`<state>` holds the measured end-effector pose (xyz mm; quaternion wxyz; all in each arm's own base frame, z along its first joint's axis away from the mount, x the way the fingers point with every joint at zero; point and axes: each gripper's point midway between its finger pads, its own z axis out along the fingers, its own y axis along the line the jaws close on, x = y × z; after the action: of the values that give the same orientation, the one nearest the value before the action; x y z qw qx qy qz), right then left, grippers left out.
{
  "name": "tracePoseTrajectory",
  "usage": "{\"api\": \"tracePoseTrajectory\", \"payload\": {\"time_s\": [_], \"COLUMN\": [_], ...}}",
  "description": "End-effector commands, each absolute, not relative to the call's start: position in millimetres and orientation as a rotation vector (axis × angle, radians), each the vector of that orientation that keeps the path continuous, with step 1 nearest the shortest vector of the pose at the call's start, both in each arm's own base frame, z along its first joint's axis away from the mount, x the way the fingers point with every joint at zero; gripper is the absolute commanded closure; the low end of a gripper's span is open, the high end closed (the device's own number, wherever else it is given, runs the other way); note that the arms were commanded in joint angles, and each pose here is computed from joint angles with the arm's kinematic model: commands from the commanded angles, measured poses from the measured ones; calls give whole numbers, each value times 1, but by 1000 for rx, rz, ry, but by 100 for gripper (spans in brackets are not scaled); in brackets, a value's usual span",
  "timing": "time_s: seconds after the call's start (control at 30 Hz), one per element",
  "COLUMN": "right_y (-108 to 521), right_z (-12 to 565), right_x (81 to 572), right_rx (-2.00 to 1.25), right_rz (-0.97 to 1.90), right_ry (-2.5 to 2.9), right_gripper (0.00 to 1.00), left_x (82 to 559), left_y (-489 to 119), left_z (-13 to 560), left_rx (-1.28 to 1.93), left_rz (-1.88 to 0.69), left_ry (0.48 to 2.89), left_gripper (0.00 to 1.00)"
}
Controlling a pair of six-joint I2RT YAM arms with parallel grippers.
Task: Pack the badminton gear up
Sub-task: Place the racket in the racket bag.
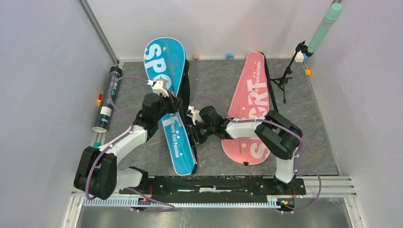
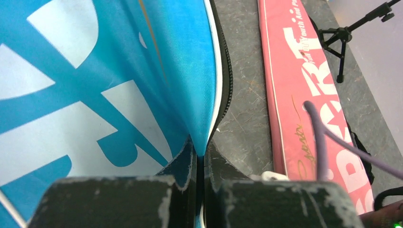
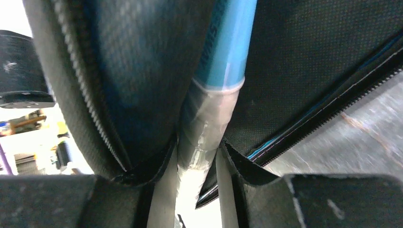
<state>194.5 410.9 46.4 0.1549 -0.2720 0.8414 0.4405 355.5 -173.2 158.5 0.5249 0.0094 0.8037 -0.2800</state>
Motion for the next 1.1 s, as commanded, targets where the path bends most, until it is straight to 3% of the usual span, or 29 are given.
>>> {"api": "tracePoseTrajectory", "payload": {"time_s": [0.0,0.23,0.4,0.83,1.07], "right_y": [448,435,407,344,344], "right_z": [132,144,136,119,116], "right_x": [288,234,210,224,249], "right_rx": [-578,-803,-929,-849,-625], "right_rz": [1327,1498,1400,993,971], "right_ry": [1904,1801,1815,1901,1971], "right_gripper": [97,63,48,30,29], "left_x": [296,318,339,330,307], "left_y": [-221,-206,-195,-194,-199], "left_z": [129,127,145,175,187], "left_rx": [110,-18,-105,-66,-8], "left_rz": [-920,-802,-719,-760,-858], "left_ry": [2084,2071,2019,1921,1865], "left_gripper": [98,98,98,98,98]}}
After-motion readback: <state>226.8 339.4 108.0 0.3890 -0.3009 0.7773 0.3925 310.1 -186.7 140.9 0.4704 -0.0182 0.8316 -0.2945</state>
